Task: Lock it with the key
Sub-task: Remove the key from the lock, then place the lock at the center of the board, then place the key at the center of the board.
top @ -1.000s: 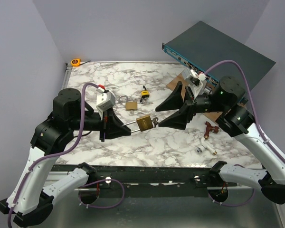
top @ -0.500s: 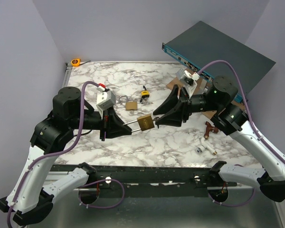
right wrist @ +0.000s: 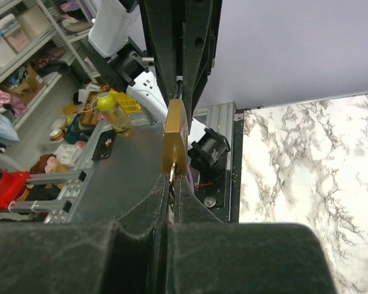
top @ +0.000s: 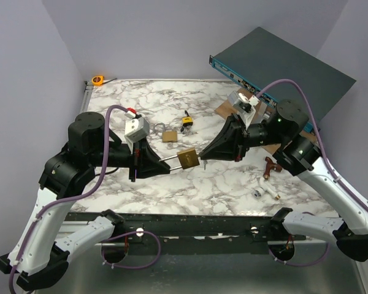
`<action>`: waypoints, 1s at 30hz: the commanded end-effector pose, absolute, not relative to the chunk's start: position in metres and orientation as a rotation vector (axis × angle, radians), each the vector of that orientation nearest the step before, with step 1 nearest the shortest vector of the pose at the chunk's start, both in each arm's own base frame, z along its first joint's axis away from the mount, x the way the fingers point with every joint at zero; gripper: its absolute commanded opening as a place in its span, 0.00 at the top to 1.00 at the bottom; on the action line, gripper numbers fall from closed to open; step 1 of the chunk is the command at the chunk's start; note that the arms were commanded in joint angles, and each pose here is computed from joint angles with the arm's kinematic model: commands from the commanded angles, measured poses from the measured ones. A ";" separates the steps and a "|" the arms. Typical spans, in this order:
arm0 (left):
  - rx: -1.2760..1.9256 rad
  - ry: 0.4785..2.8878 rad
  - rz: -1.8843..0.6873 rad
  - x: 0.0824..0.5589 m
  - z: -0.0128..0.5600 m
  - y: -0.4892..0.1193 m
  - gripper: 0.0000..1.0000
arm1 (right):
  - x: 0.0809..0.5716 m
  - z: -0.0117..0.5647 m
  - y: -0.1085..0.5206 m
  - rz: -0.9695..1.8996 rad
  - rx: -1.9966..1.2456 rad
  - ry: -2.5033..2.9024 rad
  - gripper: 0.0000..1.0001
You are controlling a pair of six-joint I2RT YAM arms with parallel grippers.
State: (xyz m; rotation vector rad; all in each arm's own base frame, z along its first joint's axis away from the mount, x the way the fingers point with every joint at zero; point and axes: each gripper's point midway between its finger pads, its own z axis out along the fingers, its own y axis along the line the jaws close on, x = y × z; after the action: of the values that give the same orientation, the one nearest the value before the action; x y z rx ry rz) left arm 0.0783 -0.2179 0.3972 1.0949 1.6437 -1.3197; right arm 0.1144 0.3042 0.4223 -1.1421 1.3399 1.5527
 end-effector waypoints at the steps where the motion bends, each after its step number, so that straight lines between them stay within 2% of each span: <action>1: 1.134 1.515 -1.312 0.070 0.419 -0.217 1.00 | 0.115 0.425 0.299 1.511 -1.120 1.317 0.99; 10: 1.135 1.495 -1.275 0.065 0.414 -0.211 1.00 | 0.107 0.433 0.282 1.435 -1.082 1.324 0.99; 20: 1.125 1.507 -1.245 0.068 0.408 -0.209 1.00 | 0.123 0.434 0.264 1.251 -0.977 1.407 0.99; 25: 0.826 1.710 -0.974 0.134 0.391 -0.197 1.00 | 0.181 0.416 0.243 0.959 -0.702 1.590 0.99; 30: 0.608 1.837 -0.990 0.175 0.376 -0.209 1.00 | 0.230 0.364 0.235 0.788 -0.470 1.806 0.99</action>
State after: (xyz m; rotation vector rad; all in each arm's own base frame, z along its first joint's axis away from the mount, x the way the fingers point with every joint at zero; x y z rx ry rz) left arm 0.1213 -0.2033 0.3819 0.8709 1.7551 -1.0600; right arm 0.1781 0.2546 0.4146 -0.7208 1.5800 1.0289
